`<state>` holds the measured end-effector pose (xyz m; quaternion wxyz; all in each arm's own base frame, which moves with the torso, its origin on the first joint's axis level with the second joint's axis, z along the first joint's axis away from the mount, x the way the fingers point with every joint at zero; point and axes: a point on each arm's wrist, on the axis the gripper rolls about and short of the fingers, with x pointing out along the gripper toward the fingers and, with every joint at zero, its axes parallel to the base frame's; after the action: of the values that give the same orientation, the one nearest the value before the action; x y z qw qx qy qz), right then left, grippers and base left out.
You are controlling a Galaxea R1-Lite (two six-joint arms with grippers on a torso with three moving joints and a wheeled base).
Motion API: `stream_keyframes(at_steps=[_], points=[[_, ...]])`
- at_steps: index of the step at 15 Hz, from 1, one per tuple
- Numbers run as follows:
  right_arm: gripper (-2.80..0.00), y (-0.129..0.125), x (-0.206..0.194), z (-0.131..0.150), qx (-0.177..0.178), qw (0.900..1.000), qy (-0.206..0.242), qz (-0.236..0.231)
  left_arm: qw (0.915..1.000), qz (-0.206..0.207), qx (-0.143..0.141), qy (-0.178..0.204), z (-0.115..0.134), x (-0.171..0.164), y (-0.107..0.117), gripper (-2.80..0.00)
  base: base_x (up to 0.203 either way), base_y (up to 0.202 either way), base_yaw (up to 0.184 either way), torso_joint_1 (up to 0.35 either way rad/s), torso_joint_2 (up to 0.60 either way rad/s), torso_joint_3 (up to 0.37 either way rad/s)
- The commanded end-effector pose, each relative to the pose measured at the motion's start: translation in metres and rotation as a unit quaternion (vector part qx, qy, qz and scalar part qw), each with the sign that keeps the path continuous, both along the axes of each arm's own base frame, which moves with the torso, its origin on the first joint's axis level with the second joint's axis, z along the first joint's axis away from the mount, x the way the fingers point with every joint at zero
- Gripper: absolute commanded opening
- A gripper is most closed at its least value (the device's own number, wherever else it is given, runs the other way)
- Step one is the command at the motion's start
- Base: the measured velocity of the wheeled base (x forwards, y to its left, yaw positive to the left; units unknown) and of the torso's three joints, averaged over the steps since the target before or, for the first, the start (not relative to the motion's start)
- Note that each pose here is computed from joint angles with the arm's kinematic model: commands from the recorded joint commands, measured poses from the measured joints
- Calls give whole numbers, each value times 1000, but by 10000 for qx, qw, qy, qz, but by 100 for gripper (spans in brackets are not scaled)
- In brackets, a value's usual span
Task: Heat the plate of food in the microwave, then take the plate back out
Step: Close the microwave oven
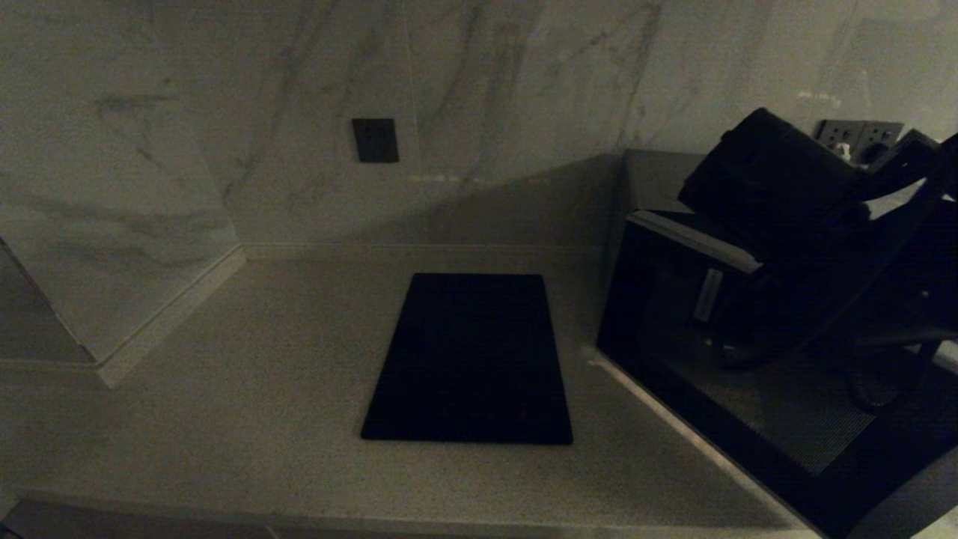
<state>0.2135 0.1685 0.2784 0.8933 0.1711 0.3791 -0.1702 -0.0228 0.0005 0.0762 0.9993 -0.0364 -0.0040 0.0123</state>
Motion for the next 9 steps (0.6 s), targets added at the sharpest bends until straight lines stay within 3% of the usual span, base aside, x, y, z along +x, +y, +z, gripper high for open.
stream_keyframes(at_steps=[1,4,6,9], points=[[-280,-23,11,2,78,9988,-52,-474,10000,-2,-5,-3,0,0,0,-280,0,0,0,0,0,0],[-280,-59,36,-1,196,9914,-213,-1273,10000,-2,-5,-2,0,0,0,-280,0,0,0,0,0,0],[-280,-91,58,-4,260,9807,-401,-1895,10000,-2,-5,0,0,0,0,-280,0,0,0,0,0,0],[-280,-136,95,-14,103,9684,-681,-2398,10000,-2,-5,0,0,0,0,-280,0,0,0,0,0,0]])
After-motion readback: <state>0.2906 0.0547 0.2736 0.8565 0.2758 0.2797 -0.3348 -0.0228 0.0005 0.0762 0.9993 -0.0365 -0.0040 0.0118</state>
